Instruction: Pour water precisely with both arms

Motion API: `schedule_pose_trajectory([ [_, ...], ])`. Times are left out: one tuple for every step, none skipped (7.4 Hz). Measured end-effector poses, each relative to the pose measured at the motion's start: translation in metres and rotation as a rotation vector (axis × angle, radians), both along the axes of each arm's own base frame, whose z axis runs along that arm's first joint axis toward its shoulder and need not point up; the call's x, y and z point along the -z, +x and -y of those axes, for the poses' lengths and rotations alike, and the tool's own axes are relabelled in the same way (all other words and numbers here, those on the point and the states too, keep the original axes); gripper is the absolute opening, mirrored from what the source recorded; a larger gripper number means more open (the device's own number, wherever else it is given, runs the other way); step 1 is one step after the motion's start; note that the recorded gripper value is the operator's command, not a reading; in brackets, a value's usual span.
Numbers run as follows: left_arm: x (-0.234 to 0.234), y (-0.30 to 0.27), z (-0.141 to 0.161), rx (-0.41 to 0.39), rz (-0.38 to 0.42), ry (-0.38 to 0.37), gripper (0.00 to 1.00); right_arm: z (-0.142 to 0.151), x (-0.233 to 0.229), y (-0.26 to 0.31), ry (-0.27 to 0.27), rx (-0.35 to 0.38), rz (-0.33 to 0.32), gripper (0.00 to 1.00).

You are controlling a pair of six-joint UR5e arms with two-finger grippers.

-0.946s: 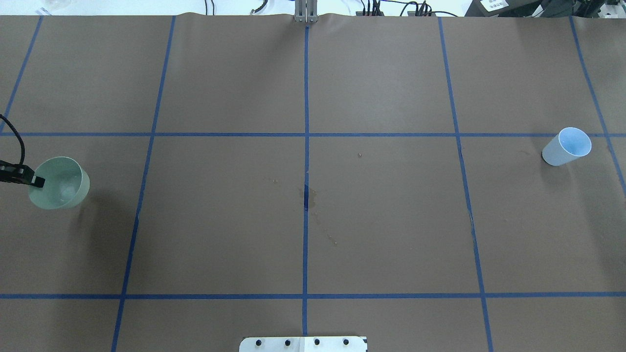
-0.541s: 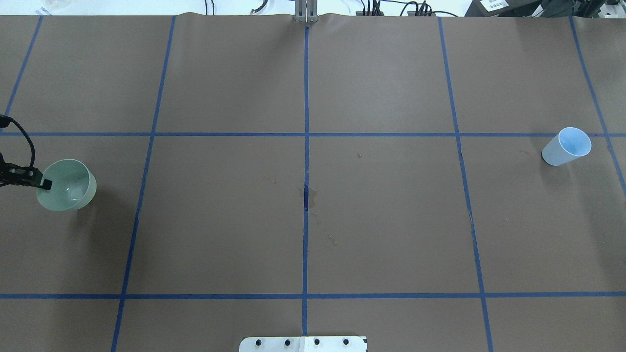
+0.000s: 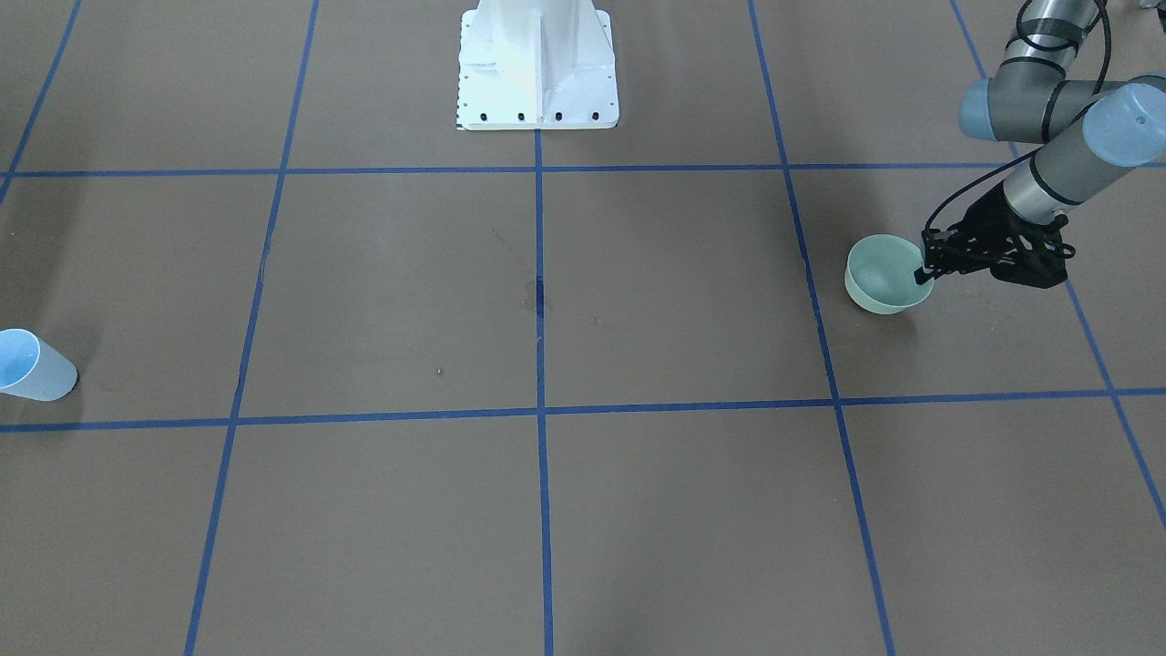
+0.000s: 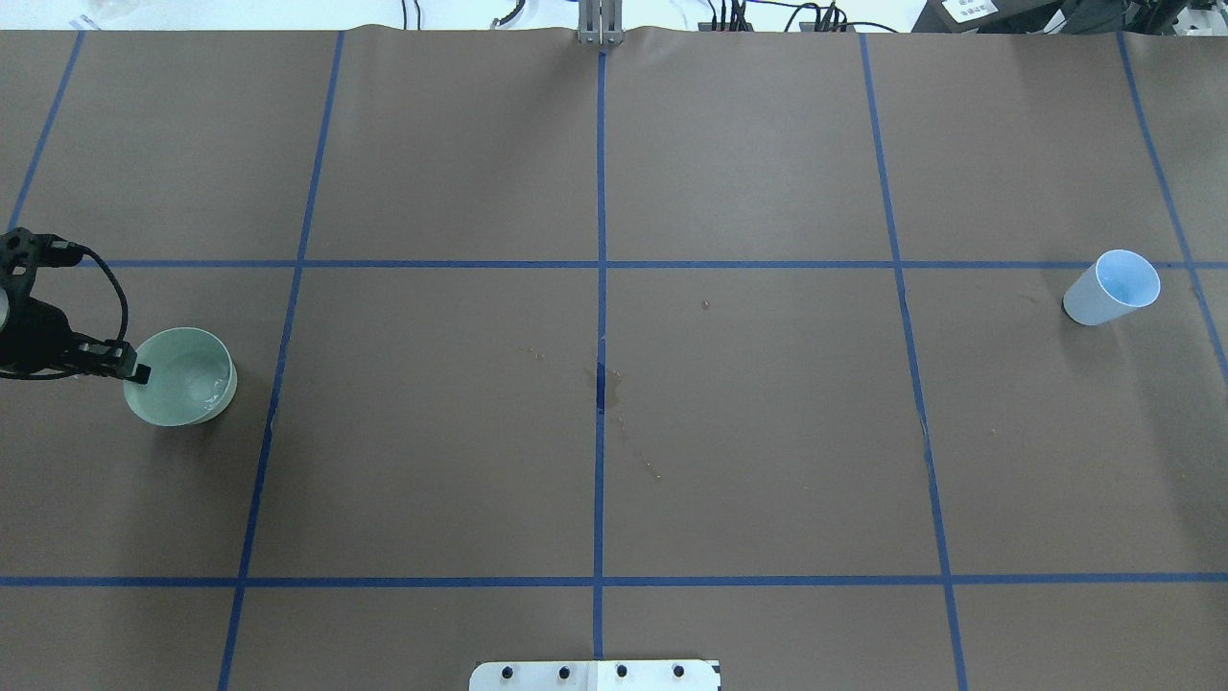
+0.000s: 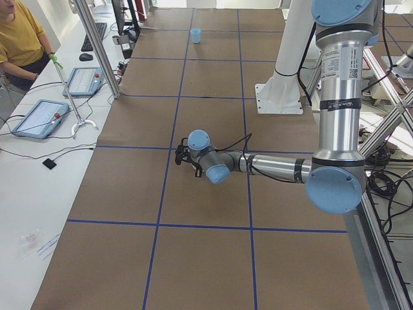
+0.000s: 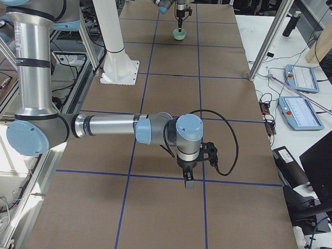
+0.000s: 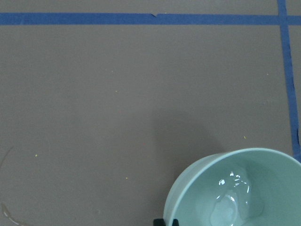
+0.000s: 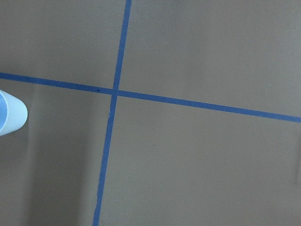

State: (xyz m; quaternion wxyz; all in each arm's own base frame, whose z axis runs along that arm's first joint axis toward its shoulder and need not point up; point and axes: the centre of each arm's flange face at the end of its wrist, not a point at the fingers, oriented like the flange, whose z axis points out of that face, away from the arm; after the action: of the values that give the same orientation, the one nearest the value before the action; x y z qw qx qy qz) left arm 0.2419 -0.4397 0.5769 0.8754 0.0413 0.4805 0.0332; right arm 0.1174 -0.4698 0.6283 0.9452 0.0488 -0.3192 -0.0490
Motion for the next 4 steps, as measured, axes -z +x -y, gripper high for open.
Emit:
schedule_pose_trajectory([
  [0.0011, 0.0017, 0.0003, -0.002, -0.001, 0.002, 0.99, 0.0, 0.0, 0.0, 0.0, 0.0, 0.0, 1.0],
  [0.0024, 0.0021, 0.0004, -0.002, -0.002, 0.004, 1.0, 0.0001, 0.0001, 0.0, 0.0, -0.001, 0.0, 1.0],
  [0.0051, 0.0019, 0.0002, -0.003, -0.006, 0.006, 1.0, 0.0007, 0.0007, 0.0001, 0.001, -0.001, 0.0, 1.0],
  [0.0104, -0.0008, -0.0007, -0.002, -0.014, 0.01, 1.0, 0.0011, 0.0011, 0.0001, 0.001, -0.001, 0.0, 1.0],
])
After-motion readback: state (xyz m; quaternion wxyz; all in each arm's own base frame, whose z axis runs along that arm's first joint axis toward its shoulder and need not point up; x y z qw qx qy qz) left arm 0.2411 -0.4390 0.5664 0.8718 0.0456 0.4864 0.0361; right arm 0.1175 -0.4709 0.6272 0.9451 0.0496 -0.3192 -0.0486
